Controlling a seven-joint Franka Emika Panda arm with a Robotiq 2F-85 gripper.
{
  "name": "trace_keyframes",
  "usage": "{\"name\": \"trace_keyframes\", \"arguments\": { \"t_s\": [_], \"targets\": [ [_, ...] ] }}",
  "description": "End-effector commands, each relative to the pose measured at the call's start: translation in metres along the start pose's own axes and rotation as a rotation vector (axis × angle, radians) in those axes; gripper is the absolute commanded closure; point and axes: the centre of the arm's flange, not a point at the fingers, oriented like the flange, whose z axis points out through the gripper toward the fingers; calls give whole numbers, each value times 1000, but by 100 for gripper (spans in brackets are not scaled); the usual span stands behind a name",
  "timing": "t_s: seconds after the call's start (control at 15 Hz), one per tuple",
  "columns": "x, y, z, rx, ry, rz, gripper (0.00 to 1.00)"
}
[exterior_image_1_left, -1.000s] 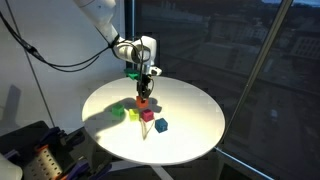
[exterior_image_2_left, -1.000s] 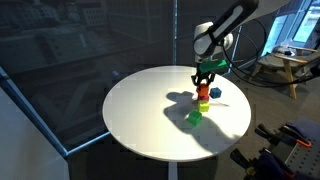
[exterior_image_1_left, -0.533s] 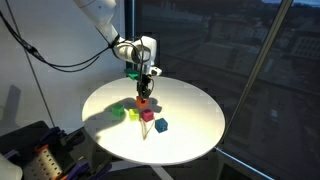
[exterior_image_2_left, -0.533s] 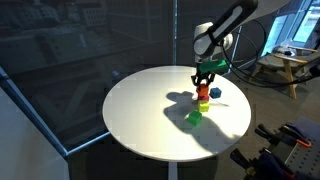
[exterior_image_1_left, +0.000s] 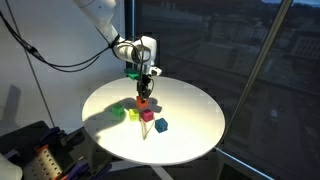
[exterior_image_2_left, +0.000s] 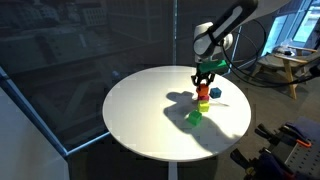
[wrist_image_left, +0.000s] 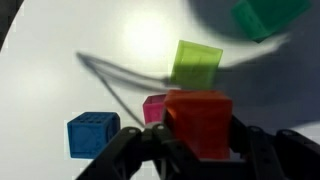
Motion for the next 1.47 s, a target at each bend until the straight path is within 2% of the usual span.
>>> {"name": "trace_keyframes", "arguments": {
  "t_s": [0.0,1.0,1.4],
  "targets": [
    [0,0,0,0,0,0,75],
    [-11,22,-14,18,13,7,75],
    [-17,33,-8,25,-12,-10,75]
  ]
}}
